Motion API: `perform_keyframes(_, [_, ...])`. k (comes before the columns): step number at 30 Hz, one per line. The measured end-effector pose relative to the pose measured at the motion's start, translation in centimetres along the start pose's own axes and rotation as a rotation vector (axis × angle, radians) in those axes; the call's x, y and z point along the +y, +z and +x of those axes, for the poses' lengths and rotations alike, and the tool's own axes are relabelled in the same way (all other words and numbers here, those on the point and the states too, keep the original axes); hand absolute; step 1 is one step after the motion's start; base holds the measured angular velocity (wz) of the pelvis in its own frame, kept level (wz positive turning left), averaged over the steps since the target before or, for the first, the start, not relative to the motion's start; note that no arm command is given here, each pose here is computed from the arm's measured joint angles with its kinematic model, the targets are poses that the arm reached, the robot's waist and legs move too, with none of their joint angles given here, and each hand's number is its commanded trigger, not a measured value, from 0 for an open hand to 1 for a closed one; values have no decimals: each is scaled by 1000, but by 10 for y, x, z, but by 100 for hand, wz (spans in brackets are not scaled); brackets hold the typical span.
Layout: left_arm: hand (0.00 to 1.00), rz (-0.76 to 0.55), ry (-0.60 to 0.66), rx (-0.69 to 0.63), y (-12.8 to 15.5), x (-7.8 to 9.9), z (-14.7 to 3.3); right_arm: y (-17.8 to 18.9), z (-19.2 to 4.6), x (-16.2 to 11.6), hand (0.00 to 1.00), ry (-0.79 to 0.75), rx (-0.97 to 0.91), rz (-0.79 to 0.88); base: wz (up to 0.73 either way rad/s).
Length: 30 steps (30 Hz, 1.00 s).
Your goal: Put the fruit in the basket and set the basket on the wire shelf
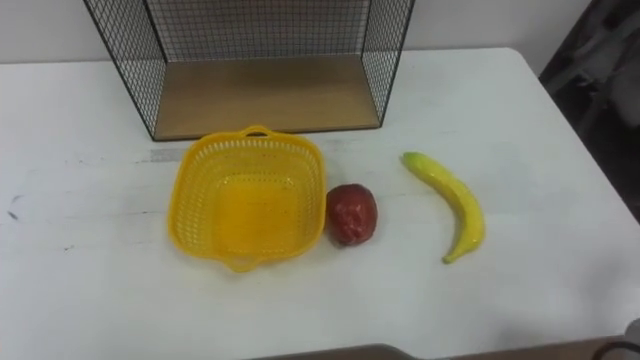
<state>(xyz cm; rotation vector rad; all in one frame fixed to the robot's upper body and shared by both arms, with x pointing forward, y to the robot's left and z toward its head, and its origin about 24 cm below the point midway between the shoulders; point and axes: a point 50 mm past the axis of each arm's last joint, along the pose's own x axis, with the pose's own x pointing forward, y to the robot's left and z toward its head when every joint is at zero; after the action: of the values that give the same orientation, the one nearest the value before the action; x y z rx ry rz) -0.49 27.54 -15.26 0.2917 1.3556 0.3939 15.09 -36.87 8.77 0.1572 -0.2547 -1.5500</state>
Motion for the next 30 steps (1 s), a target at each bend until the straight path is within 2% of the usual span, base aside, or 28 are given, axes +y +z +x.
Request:
perform_keyframes(8, [0,35,-30,-25,4,-6,0,8,-24,29,0,300,-34,26,0])
perform_keyframes(12, [0,53,-75,-30,5,-10,0,20,-40,47,0,532,-62,75,-1])
perform_keyframes(16, [0,72,-84,-29,4,-11,0,21,-55,61,0,762,-85,48,-3])
perform_keyframes(20, [0,80,-84,-26,2,-11,-1,17,-63,67,0,900,-70,28,1])
perform_keyframes(26, [0,91,-85,-31,3,-11,-1,7,-88,77,0,1169,-23,-10,0])
perform_keyframes(30, [0,92,-86,-29,3,-11,-1,4,-96,80,0,1262,-27,-38,0])
